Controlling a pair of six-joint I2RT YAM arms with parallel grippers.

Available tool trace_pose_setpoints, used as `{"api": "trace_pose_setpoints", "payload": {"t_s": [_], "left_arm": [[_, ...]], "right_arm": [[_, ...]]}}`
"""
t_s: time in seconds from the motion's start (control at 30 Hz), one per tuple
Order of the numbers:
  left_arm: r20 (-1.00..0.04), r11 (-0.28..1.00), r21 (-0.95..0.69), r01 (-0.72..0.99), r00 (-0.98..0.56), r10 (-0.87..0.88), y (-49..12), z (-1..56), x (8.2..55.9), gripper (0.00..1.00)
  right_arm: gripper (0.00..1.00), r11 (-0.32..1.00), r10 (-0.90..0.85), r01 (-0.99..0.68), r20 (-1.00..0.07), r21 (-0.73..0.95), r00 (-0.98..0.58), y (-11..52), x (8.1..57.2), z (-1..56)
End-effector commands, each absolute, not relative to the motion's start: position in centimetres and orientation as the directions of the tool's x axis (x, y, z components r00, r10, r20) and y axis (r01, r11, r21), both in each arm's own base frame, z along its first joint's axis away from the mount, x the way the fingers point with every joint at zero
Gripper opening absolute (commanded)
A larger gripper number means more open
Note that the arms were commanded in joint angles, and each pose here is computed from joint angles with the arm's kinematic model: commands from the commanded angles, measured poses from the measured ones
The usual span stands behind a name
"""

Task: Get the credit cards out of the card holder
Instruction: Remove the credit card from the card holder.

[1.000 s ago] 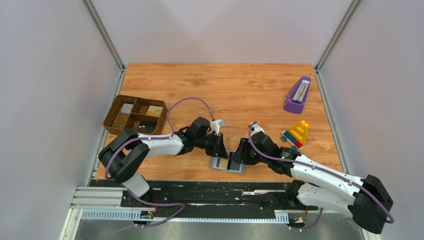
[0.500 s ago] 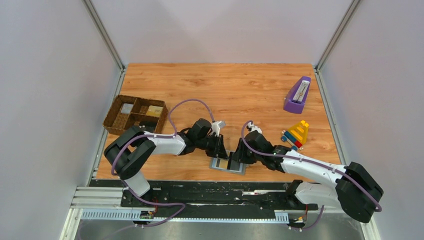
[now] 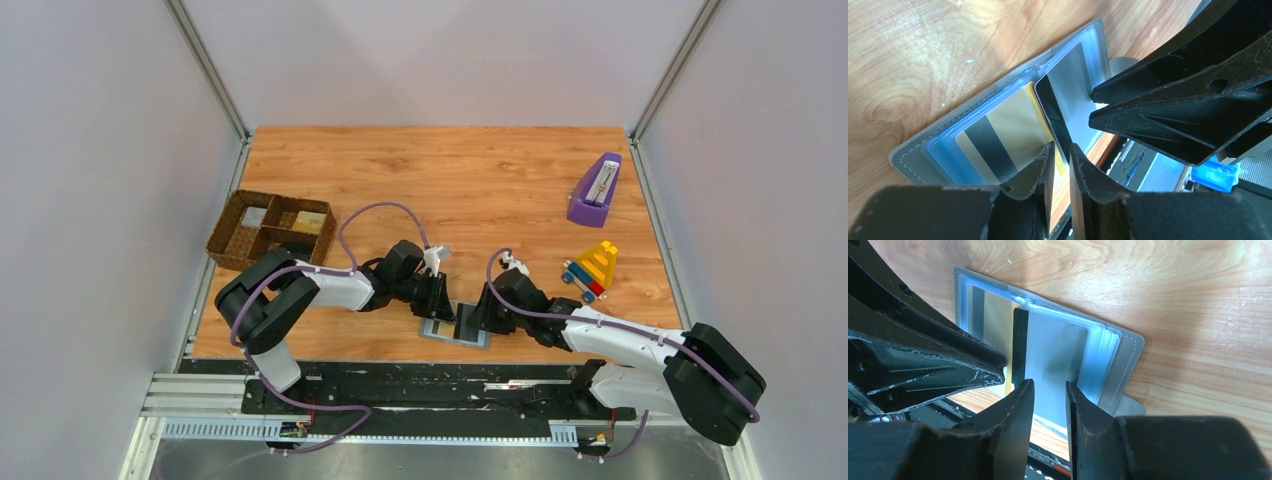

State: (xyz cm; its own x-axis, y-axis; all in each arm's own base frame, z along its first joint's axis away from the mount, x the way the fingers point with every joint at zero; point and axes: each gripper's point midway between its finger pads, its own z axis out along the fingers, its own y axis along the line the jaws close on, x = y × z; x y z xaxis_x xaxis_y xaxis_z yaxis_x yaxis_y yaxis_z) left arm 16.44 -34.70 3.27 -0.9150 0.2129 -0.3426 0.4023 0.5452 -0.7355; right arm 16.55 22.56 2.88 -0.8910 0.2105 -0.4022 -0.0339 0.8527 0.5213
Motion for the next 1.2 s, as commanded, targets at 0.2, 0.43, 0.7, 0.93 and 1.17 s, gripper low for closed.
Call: {"api": "trace_pose_setpoints", "payload": {"t_s": [0.2,0.43,0.7,0.93,1.17], "left_arm": [[-0.381,0.521,-0.734,0.436,-0.899,0.217,-35.3,3.1,16.8,0.27],[-0.368,0.488,-0.766,0.418,-0.908,0.201,-35.8,3.3,16.5,0.27],[-0.344,0.458,-0.799,0.39,-0.921,0.184,-36.2,3.7,16.2,0.27],[-0.307,0.571,-0.744,0.347,-0.937,0.17,-34.6,2.4,16.4,0.26],[-0.335,0.621,-0.694,0.364,-0.927,0.169,-34.0,2.9,17.2,0.28]], "right_arm": [[0.31,0.864,0.228,0.003,-0.384,0.504,-0.895,21.6,16.2,1.6],[0.3,0.85,0.219,-0.005,-0.363,0.526,-0.906,22.1,15.7,1.8],[0.3,0.848,0.22,-0.004,-0.36,0.529,-0.907,22.2,15.7,1.7],[0.29,0.854,0.221,0.003,-0.357,0.52,-0.908,21.9,15.6,1.3],[0.28,0.86,0.24,0.045,-0.325,0.508,-0.915,21.4,15.4,0.4]]}}
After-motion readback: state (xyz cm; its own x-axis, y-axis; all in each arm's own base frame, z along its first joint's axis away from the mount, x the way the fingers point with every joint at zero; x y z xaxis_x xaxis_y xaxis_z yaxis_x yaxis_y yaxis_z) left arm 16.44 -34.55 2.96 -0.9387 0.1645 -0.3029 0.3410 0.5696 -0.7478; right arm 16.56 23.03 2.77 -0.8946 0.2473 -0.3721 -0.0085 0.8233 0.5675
